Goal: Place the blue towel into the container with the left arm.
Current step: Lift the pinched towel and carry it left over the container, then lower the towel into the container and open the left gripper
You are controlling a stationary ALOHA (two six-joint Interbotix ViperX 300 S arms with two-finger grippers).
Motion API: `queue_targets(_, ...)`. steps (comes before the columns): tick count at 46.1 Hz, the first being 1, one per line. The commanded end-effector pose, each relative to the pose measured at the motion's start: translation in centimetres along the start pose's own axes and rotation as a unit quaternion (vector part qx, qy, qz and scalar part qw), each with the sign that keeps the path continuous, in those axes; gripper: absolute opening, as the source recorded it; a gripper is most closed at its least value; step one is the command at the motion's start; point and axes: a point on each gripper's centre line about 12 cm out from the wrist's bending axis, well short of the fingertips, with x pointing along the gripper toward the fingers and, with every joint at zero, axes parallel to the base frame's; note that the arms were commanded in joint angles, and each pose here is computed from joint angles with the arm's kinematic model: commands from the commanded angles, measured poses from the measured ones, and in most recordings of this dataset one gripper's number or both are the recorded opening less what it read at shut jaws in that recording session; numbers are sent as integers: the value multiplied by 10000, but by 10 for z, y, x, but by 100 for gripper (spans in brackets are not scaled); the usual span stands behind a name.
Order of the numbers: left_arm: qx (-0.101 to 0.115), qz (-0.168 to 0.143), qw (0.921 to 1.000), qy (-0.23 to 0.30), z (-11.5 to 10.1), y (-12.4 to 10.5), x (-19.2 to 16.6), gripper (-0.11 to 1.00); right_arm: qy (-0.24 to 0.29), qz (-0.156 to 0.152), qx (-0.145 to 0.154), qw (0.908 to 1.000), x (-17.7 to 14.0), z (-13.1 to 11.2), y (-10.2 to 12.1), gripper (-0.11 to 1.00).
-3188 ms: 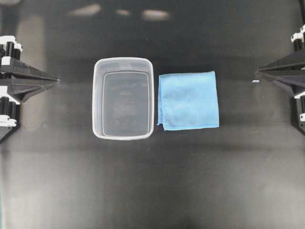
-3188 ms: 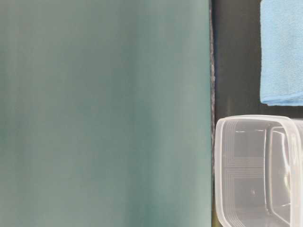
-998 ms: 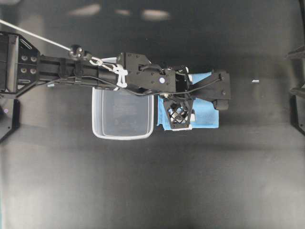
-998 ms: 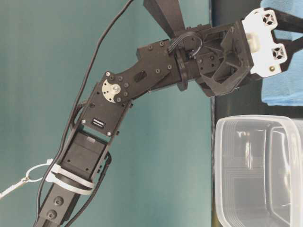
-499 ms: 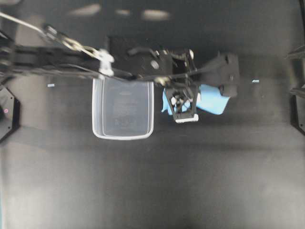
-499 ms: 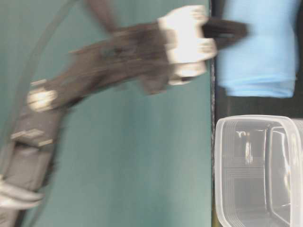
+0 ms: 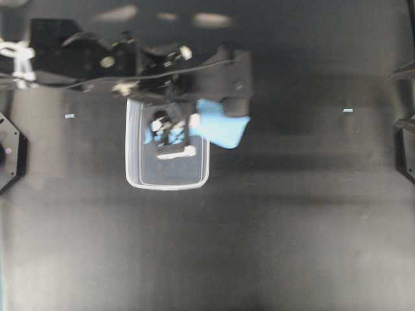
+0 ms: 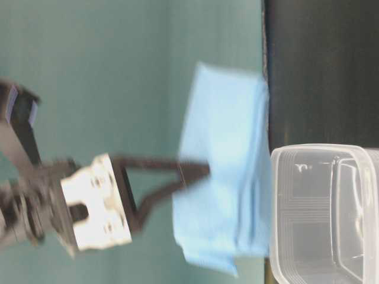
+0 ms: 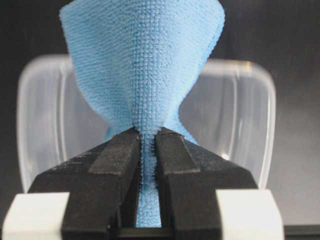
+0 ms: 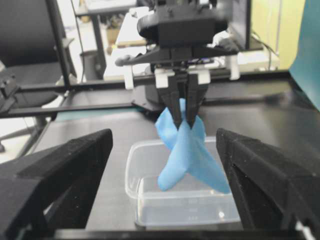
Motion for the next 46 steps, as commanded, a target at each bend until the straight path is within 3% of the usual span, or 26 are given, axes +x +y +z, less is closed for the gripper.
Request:
queue_targets(1, 22, 1, 9999, -170, -13, -1, -12, 6, -108, -10, 23, 9999, 1, 5, 0, 80)
queue_targets(11, 34, 3, 9988, -483, -29, 0, -9, 6, -108, -10, 23, 9999, 1, 5, 0, 80)
queue_targets(29, 58, 2, 9991, -413, -43, 1, 14, 8, -100, -10, 23, 9999, 1, 4, 0, 80)
queue_targets(33, 8, 4, 9988, -490, -44, 2, 17, 25, -100, -10, 23, 9999, 1, 4, 0, 80)
queue_targets(41, -35, 0, 9969, -780, -42, 2, 16, 77, -93, -11, 23, 10000, 1, 4, 0, 80)
queue_targets(46, -54, -1, 9948, -1017, -38, 3, 6, 91, -93, -11, 23, 10000, 1, 4, 0, 80)
